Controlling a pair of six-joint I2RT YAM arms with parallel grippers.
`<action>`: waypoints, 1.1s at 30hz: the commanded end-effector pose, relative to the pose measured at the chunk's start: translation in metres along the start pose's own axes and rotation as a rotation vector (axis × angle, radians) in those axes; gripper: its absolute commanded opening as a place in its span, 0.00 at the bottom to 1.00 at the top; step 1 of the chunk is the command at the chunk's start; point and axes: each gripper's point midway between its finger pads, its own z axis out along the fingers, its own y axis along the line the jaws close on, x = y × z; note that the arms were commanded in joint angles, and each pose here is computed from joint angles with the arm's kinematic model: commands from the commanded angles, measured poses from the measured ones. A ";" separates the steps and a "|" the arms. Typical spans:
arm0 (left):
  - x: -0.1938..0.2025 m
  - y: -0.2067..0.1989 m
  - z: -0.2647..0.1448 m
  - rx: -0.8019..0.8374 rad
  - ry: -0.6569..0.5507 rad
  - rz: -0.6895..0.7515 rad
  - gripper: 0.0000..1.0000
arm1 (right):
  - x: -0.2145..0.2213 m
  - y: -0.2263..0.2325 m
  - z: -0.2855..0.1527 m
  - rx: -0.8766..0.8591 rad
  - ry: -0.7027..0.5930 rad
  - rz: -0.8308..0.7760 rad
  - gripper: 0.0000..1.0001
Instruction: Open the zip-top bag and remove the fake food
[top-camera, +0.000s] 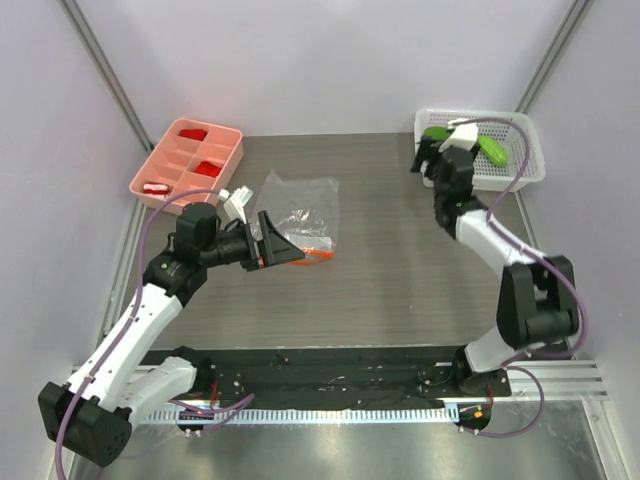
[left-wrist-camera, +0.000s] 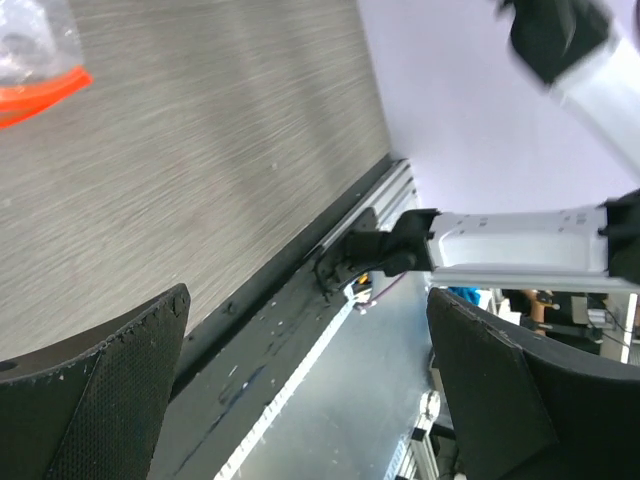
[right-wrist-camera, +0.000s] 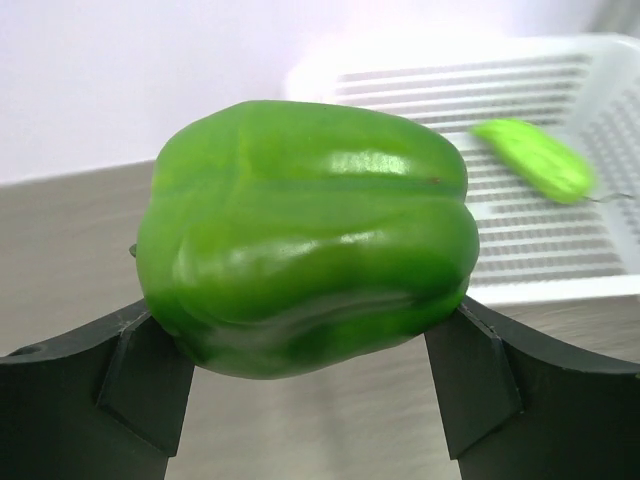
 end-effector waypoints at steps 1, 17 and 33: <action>0.004 0.002 -0.012 -0.041 -0.014 0.045 1.00 | -0.014 -0.087 0.056 0.233 0.004 0.084 0.55; 0.034 0.035 -0.008 -0.073 0.013 -0.003 1.00 | 0.071 -0.174 0.132 0.494 0.261 0.043 0.99; 0.039 0.048 0.011 -0.136 -0.047 -0.023 1.00 | 0.008 -0.046 0.047 0.257 0.283 0.132 1.00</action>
